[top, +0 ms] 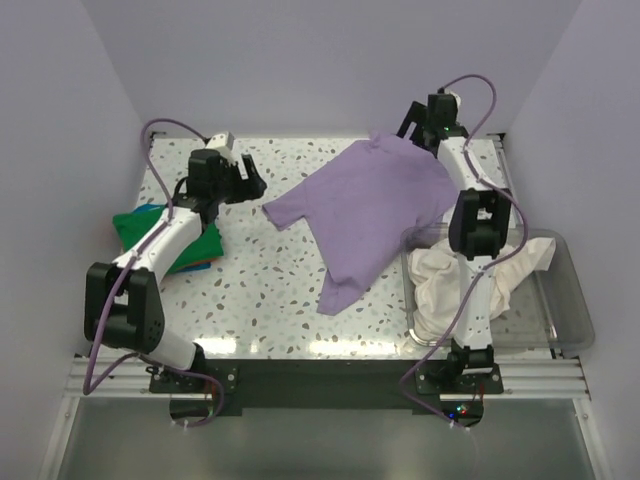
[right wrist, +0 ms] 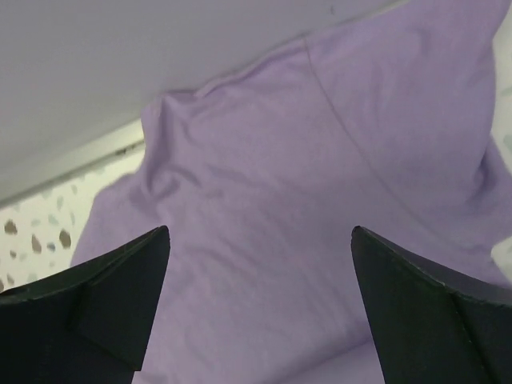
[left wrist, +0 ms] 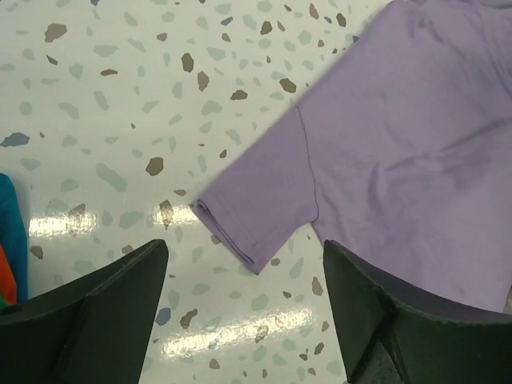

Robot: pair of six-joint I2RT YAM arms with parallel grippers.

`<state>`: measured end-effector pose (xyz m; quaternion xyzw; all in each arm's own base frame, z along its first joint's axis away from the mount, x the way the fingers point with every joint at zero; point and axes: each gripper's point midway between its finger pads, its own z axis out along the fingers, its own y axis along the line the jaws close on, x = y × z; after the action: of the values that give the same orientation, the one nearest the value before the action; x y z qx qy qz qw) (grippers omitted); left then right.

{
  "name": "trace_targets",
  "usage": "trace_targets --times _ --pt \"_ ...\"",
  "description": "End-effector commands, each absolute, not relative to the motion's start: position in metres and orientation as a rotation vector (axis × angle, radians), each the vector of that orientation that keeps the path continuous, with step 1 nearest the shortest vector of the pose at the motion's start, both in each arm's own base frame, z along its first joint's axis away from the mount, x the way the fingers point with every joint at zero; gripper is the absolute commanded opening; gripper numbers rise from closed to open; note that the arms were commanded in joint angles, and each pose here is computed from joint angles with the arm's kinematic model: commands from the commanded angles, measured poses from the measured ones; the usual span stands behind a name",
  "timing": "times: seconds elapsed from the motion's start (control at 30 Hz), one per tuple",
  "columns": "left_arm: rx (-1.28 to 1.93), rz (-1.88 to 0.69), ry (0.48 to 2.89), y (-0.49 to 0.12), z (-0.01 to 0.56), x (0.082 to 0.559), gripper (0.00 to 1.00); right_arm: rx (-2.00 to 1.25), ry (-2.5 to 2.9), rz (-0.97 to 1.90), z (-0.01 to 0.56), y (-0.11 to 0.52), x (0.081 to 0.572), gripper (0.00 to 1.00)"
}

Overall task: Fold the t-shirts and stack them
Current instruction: Flatten the tshirt out

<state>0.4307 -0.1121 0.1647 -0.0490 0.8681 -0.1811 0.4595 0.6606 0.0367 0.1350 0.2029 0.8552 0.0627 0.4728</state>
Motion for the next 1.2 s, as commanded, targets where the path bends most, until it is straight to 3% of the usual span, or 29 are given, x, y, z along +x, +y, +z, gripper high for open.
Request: trace_targets --times 0.0,0.03,0.3,0.53,0.7,0.83,1.17 --pt "-0.088 -0.469 2.035 -0.116 0.203 0.44 0.84 0.368 1.91 0.334 0.266 0.075 0.629 0.99" --pt "-0.092 -0.476 2.043 -0.117 0.199 0.441 0.84 0.334 1.899 0.36 0.286 0.089 0.613 0.98" --pt "-0.086 -0.539 2.147 -0.136 0.15 0.45 0.82 0.096 2.171 0.482 0.235 0.18 0.495 0.95" --pt "-0.116 -0.596 2.245 -0.147 0.108 0.45 0.77 -0.2 2.458 0.683 0.164 0.261 0.369 0.74" --pt "-0.125 -0.619 2.238 -0.15 0.097 0.464 0.76 -0.398 2.617 0.683 0.115 0.272 0.298 0.64" --pt "-0.125 -0.623 2.262 -0.153 0.081 0.475 0.76 -0.415 2.716 0.58 0.088 0.255 0.267 0.62" --pt "-0.129 -0.525 2.344 -0.148 0.037 0.495 0.76 -0.31 2.785 0.364 0.054 0.227 0.266 0.62"
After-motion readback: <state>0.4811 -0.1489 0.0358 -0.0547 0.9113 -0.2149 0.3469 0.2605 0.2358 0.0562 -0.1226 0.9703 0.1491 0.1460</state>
